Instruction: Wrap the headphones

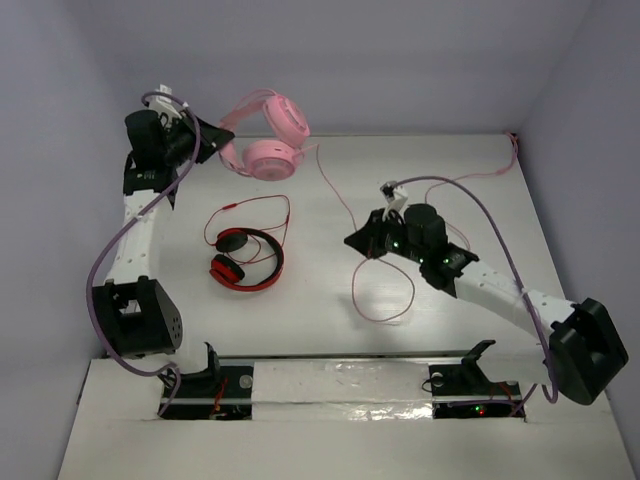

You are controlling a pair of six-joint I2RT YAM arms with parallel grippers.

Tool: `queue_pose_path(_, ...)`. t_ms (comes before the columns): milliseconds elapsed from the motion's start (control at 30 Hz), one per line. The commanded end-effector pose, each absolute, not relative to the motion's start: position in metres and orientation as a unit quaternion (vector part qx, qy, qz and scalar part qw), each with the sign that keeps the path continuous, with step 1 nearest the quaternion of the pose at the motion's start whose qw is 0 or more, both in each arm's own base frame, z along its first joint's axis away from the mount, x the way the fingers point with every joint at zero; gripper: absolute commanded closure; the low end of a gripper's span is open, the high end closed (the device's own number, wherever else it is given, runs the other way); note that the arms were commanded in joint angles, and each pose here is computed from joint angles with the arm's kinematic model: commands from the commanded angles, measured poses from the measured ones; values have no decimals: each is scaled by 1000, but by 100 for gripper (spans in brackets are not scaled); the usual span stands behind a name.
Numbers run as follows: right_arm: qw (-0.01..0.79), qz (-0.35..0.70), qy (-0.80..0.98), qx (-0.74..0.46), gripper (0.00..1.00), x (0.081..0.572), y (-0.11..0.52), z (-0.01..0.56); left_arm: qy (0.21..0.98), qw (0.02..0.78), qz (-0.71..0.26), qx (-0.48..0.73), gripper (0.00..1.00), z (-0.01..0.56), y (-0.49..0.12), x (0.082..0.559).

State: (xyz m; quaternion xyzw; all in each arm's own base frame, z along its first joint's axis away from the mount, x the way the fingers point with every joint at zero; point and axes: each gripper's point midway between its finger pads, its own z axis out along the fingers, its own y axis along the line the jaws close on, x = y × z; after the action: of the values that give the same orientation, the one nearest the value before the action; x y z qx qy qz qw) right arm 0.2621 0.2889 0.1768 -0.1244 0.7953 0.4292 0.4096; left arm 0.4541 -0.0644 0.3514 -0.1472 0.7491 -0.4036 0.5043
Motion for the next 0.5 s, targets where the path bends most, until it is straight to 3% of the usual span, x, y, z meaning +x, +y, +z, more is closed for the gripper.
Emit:
queue_pose_path(0, 479, 361, 793, -106, 100, 298, 279, 229, 716, 549, -409, -139, 100, 374, -74, 442)
queue_pose_path(133, 494, 280, 819, -78, 100, 338, 273, 231, 725, 504, -442, -159, 100, 333, -83, 436)
queue_pose_path(200, 457, 276, 841, -86, 100, 343, 288, 207, 727, 492, -448, -172, 100, 319, -88, 436)
queue_pose_path(467, 399, 335, 833, -188, 100, 261, 372, 190, 679, 508, -452, -276, 100, 305, -93, 437)
